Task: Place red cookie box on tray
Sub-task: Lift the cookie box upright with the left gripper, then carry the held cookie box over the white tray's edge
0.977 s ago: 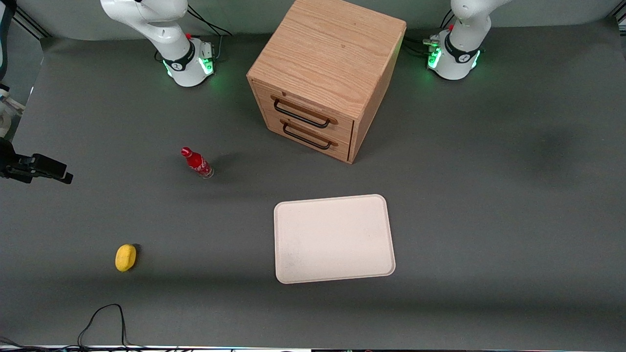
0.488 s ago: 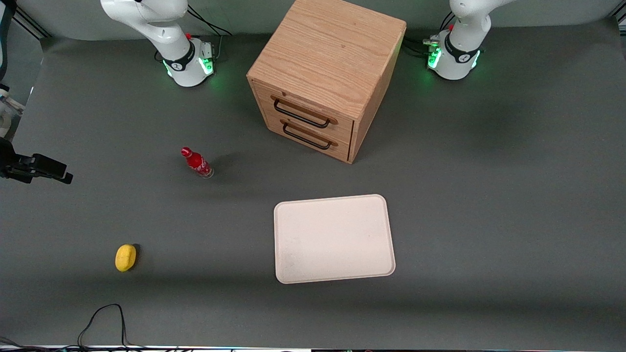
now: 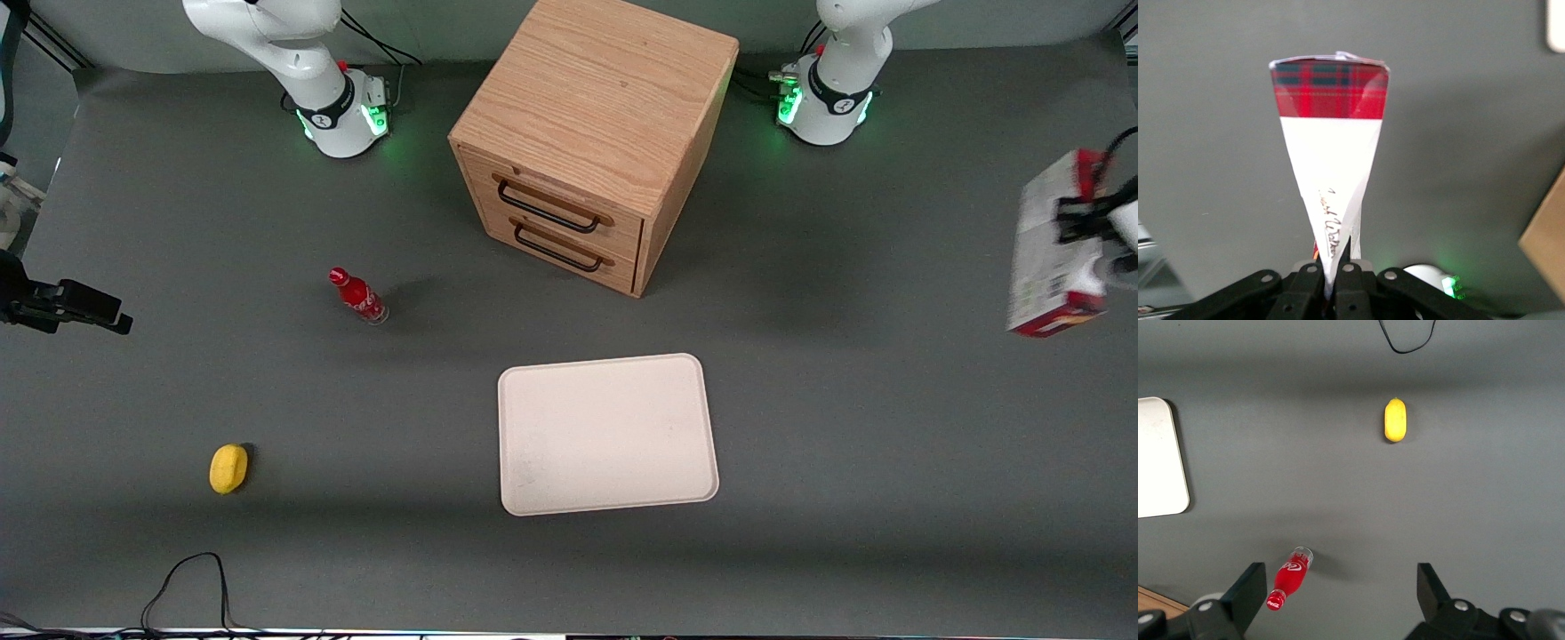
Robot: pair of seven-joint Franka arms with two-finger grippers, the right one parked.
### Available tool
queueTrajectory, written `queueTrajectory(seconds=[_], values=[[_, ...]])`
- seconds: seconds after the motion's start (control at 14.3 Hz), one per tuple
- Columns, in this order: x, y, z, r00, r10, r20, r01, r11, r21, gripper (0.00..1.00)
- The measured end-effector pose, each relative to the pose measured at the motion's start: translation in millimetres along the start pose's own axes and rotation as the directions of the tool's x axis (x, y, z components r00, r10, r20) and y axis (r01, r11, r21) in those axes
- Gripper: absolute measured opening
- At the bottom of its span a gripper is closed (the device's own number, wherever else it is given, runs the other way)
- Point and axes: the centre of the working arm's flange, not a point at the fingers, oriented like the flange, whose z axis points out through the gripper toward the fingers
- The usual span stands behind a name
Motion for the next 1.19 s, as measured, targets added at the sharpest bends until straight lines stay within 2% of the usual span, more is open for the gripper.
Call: queueTrajectory(seconds=[0.14,0.28,0.42,0.63,0.84,1.19], values=[[32.0,47.2,8.4,0.998,-0.056,-0.001,0.056,0.998,-0.019,0.03],[71.6,98.8,18.3,0.991,-0.136,-0.016,0.135,0.99,-0.044,0.03],[121.0,166.9,44.2,0.97,-0.24,-0.042,0.235,0.968,-0.087,0.03],[178.7,248.3,100.9,0.935,-0.349,-0.059,0.336,0.928,-0.161,0.03],[211.3,283.7,143.7,0.911,-0.408,-0.06,0.388,0.898,-0.209,0.03],[237.0,291.0,190.8,0.904,-0.423,-0.06,0.399,0.887,-0.232,0.03]])
